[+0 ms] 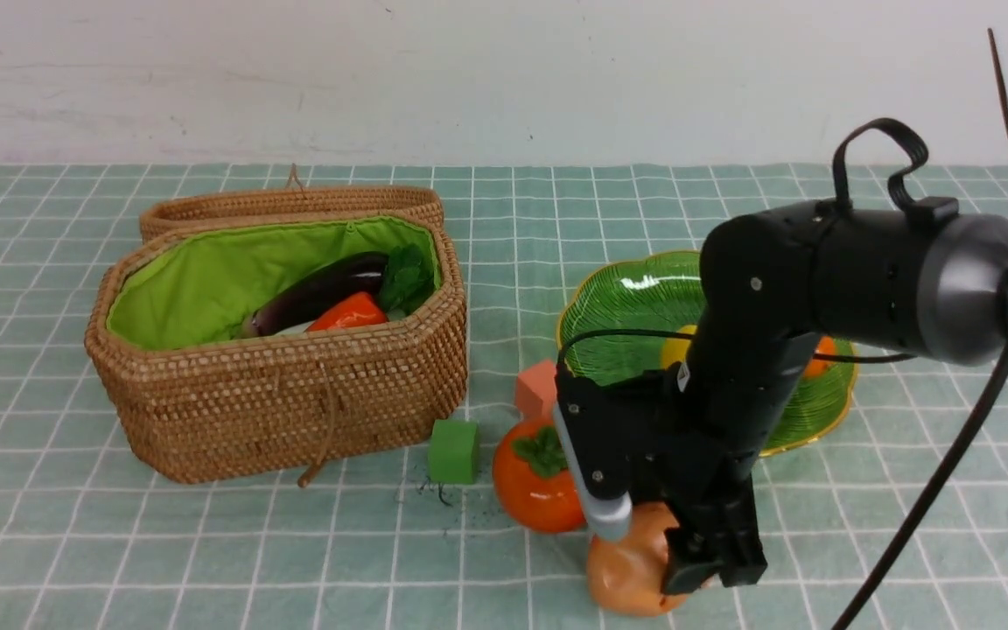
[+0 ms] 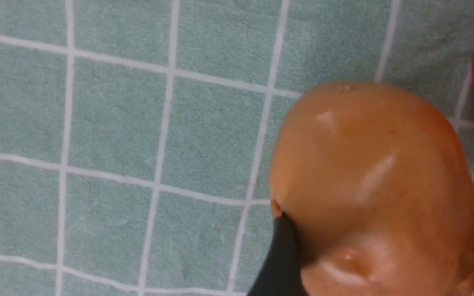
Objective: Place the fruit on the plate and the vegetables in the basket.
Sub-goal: Use the right arm to grab a potato and put it into the left basket
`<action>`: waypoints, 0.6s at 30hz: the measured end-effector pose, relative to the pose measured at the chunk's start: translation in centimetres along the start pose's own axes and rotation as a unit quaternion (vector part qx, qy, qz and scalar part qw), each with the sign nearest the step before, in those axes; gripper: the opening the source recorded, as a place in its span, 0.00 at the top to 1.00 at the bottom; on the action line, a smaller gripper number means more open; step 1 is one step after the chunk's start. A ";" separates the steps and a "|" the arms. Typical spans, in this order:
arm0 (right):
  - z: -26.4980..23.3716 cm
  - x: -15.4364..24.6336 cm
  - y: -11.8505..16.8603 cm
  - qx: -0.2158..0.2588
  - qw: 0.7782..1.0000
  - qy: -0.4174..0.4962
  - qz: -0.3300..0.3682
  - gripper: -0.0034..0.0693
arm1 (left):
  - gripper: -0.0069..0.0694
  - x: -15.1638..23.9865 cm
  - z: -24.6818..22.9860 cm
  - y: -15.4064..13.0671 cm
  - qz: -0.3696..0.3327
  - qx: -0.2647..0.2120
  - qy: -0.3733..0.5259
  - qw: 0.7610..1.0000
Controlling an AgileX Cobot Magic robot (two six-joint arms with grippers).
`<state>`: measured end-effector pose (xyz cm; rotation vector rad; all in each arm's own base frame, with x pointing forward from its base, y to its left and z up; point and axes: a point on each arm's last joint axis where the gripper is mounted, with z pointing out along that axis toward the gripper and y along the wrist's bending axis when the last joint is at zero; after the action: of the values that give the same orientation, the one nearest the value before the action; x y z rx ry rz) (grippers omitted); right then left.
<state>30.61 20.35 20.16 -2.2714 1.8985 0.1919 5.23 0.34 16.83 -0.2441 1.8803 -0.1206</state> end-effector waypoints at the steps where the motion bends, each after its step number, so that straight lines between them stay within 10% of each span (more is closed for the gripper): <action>1: 0.0 0.0 0.0 -0.002 1.000 -0.002 0.002 0.18 | 0.67 0.0 0.0 0.0 0.000 0.000 0.000 1.000; 18: -4.5 -2.0 0.3 0.005 0.998 -0.060 0.020 0.18 | 0.64 0.0 0.0 0.0 0.000 0.000 0.000 1.000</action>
<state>29.90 21.23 24.97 -2.1648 1.8796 0.3169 5.23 0.34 16.83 -0.2441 1.8803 -0.1206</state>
